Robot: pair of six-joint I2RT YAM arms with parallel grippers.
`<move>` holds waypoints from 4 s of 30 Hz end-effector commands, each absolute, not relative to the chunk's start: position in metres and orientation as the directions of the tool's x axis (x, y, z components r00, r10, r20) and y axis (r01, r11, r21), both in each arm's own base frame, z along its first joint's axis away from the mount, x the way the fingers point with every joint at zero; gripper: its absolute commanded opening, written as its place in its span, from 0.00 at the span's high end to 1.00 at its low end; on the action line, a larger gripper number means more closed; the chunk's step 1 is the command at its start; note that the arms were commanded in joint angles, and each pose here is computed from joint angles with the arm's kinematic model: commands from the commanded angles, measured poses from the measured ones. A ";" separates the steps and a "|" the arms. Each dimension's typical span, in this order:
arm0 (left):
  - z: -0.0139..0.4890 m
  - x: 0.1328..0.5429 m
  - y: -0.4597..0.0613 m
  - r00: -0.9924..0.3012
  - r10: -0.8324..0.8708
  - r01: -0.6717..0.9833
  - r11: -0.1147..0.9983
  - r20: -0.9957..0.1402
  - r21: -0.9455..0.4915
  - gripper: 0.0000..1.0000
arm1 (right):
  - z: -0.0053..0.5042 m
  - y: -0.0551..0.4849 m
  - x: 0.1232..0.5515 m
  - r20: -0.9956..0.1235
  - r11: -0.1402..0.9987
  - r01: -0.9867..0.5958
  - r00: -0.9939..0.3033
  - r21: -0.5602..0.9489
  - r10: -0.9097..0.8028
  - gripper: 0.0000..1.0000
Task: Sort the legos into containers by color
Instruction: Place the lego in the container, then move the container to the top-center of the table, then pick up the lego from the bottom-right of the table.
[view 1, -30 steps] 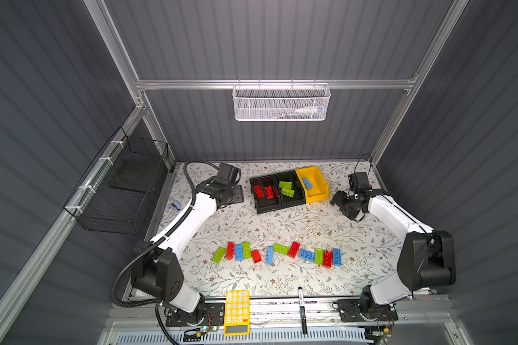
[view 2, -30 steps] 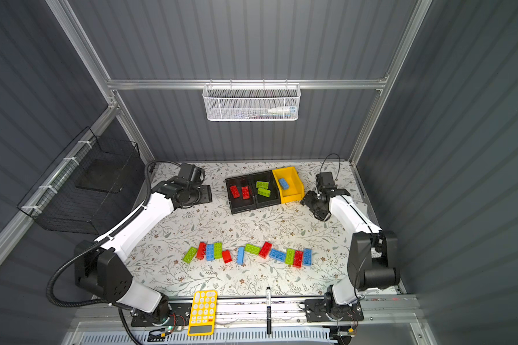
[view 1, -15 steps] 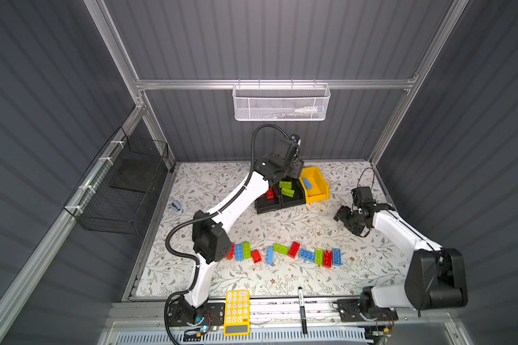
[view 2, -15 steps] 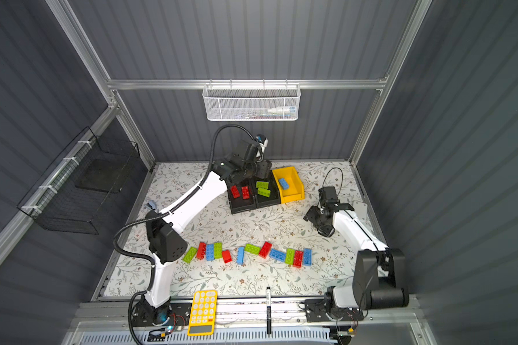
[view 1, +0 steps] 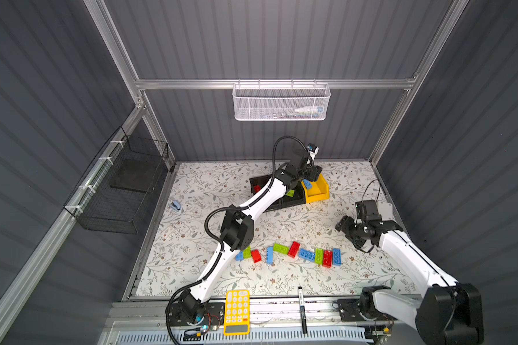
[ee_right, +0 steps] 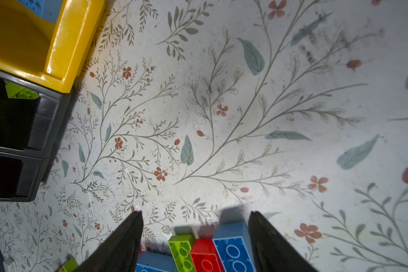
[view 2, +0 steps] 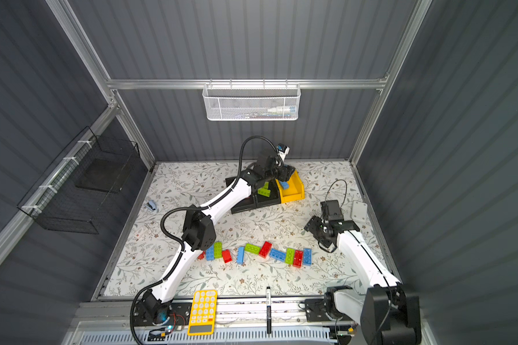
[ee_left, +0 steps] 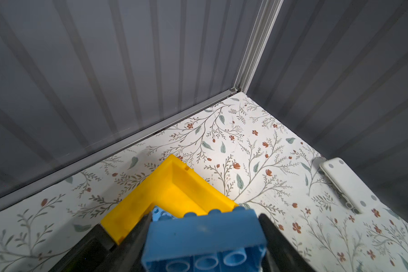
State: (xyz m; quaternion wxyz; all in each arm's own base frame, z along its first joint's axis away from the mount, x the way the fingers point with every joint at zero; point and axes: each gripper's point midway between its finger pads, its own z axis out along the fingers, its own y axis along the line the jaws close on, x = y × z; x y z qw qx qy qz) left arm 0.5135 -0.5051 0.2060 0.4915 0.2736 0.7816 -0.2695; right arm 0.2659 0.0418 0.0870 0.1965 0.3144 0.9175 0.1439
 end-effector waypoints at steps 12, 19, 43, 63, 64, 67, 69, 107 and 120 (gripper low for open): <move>0.182 0.533 -0.522 -0.334 0.071 0.681 0.708 -0.940 -0.188 0.25 | 0.090 0.034 0.237 -0.308 0.763 0.550 -0.701 0.340 0.643 0.24; 0.187 0.534 -0.510 -0.323 0.097 0.660 0.736 -0.941 -0.151 0.08 | 0.120 0.030 0.270 -0.371 0.776 0.523 -0.683 0.352 0.629 0.20; 0.298 0.428 -0.199 -0.362 0.044 0.258 0.965 -0.931 -0.054 0.10 | 0.122 0.059 0.515 -0.433 0.985 0.124 -0.886 0.122 0.166 0.32; 0.278 0.366 -0.130 -0.451 0.028 0.115 0.993 -0.892 -0.027 0.10 | 0.089 0.080 0.525 -0.435 0.998 0.038 -0.899 0.042 0.053 0.85; 0.279 0.367 -0.131 -0.449 0.028 0.118 0.993 -0.893 -0.028 0.10 | 0.091 0.080 0.521 -0.438 0.999 0.033 -0.898 0.030 0.043 0.85; 0.279 0.371 -0.133 -0.450 0.027 0.124 0.992 -0.893 -0.032 0.10 | 0.098 0.079 0.507 -0.440 0.999 0.036 -0.897 0.011 0.037 0.86; 0.279 0.373 -0.136 -0.452 0.028 0.133 0.990 -0.892 -0.036 0.10 | 0.101 0.080 0.495 -0.443 0.999 0.033 -0.896 0.015 0.036 0.86; 0.207 0.374 -0.157 -0.592 -0.024 0.154 0.978 -0.806 -0.143 0.15 | 0.134 0.068 0.341 -0.495 0.968 0.226 -0.833 0.105 0.248 0.42; 0.190 0.394 -0.177 -0.600 -0.043 0.179 0.966 -0.799 -0.186 0.15 | 0.059 0.067 0.215 -0.206 0.906 0.391 -0.885 0.163 0.419 0.41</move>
